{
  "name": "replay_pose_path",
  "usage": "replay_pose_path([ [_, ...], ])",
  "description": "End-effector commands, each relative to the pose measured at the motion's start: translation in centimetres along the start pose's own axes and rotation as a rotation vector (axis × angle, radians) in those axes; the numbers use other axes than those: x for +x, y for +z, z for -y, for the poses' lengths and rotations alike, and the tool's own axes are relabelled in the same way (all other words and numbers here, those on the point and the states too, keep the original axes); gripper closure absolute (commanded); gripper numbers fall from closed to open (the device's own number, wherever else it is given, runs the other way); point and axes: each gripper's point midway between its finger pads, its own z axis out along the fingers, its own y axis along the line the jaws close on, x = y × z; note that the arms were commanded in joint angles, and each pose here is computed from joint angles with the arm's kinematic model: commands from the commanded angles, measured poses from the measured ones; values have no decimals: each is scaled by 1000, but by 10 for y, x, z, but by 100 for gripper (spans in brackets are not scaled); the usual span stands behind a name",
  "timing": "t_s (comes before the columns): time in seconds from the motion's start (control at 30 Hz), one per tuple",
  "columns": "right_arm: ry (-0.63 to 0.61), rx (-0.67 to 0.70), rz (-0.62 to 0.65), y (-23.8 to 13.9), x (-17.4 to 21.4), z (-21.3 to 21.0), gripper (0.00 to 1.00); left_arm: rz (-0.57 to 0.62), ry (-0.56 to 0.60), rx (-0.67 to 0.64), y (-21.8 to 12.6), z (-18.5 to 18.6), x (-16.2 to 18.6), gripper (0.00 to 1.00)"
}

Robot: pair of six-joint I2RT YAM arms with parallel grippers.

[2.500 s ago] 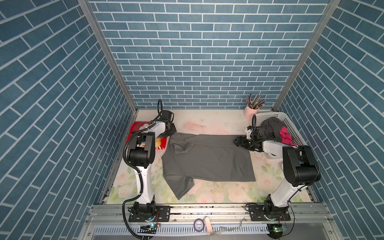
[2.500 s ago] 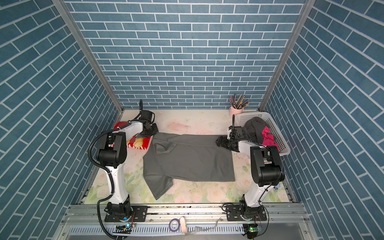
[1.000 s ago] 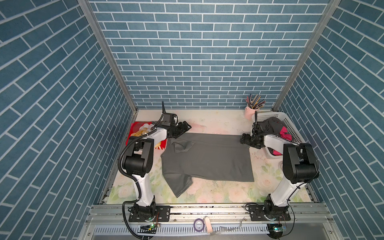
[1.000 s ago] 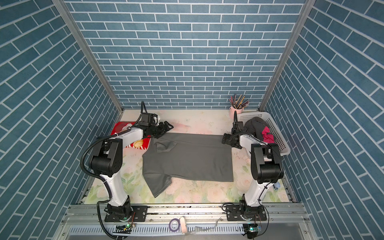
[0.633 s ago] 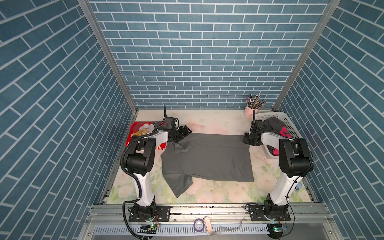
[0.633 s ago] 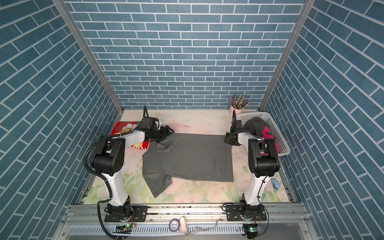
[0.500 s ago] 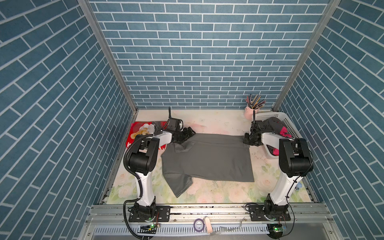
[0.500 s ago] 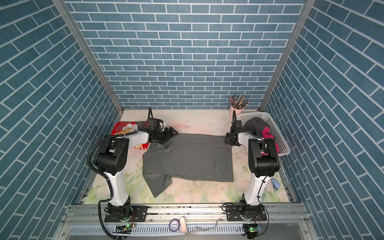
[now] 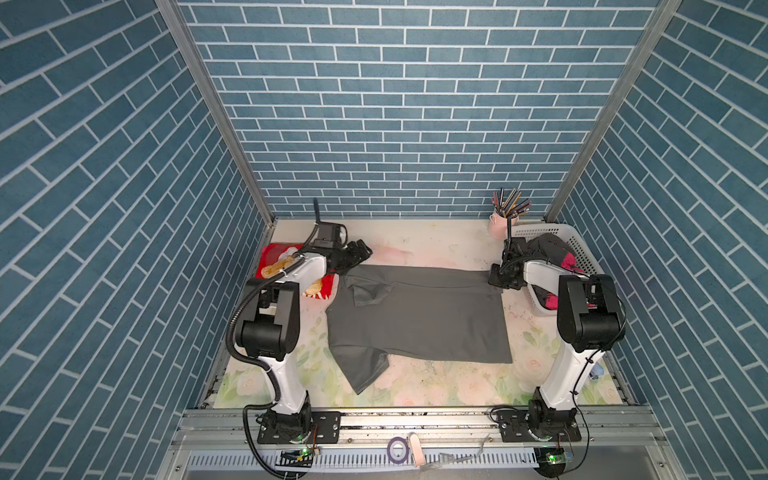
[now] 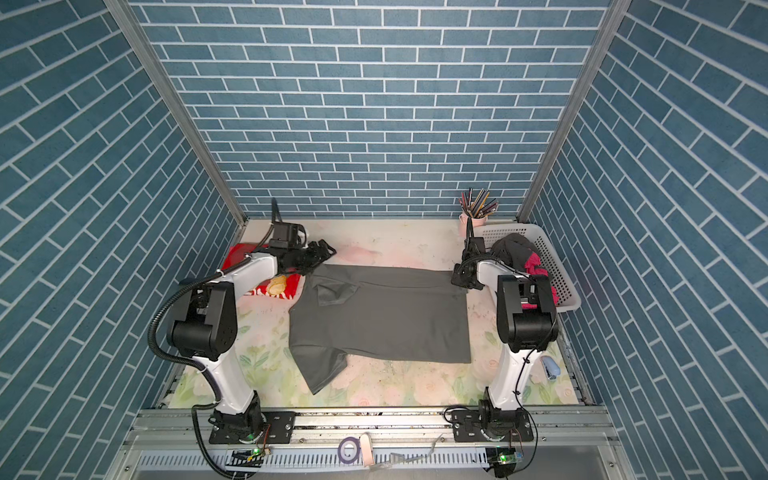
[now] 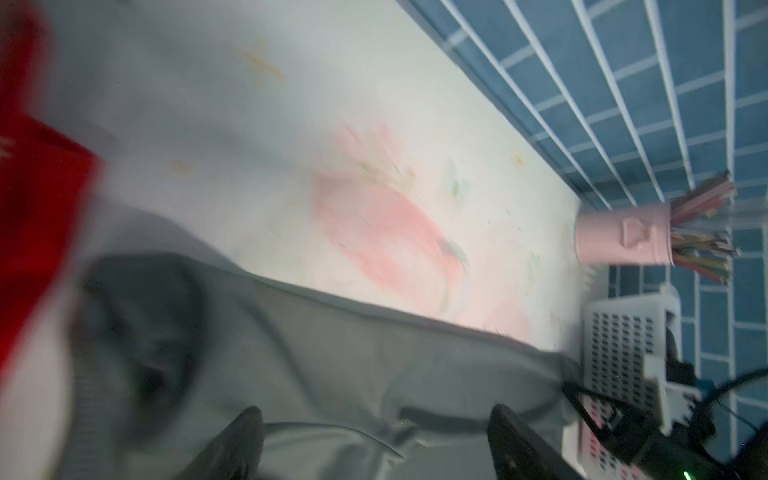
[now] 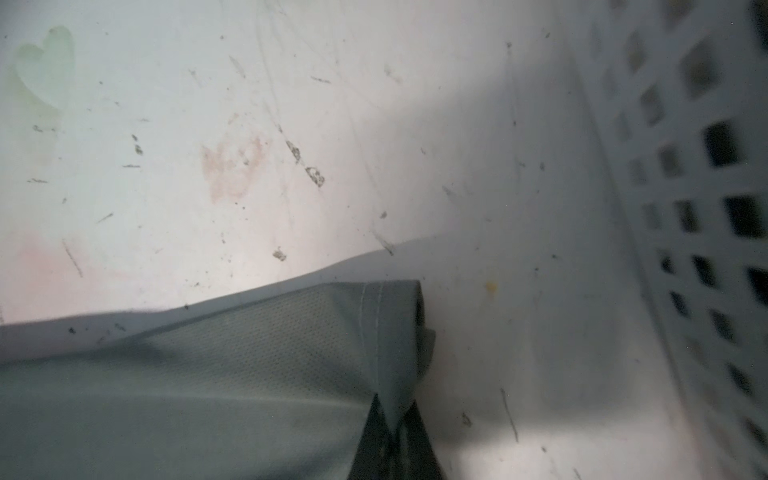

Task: Fold and stack the t-shirts

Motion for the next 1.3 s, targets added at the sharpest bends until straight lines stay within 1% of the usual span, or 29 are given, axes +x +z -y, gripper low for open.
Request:
replay_pose_path([
  [0.0, -12, 30, 21, -3, -11, 8, 95, -26, 9, -138, 8, -36, 6, 16],
  [0.07, -13, 16, 18, -3, -9, 6, 95, -6, 12, -170, 10, -42, 0, 20],
  [0.13, -13, 14, 15, -3, -8, 6, 95, -11, 5, -181, 15, -44, -1, 24],
  [0.2, -16, 17, 13, -2, -6, 7, 95, -31, -6, -166, 21, -44, 3, 32],
  [0.37, -13, 14, 8, 1, -1, 7, 95, -55, -14, -169, 27, -50, 15, 37],
  [0.5, -8, -1, 3, 3, 1, 5, 95, -63, -15, -177, 36, -54, 13, 43],
  [0.6, -8, -3, 2, 3, 1, 5, 95, -51, -15, -184, 43, -55, 7, 54],
  [0.77, -6, -7, 7, 0, 2, 4, 95, -56, -30, -195, 54, -61, 1, 58],
  [0.87, -7, -9, 5, 0, 3, 5, 95, -36, -28, -207, 54, -63, -5, 63],
  [1.03, -8, -16, 3, 1, 4, 4, 95, -6, -44, -223, 53, -74, -16, 68],
  [1.17, -6, -21, 4, 1, 4, 3, 95, -3, -57, -225, 57, -82, -22, 75],
  [1.27, -5, -29, 2, 2, 5, 1, 95, 17, -62, -225, 56, -82, -29, 77],
])
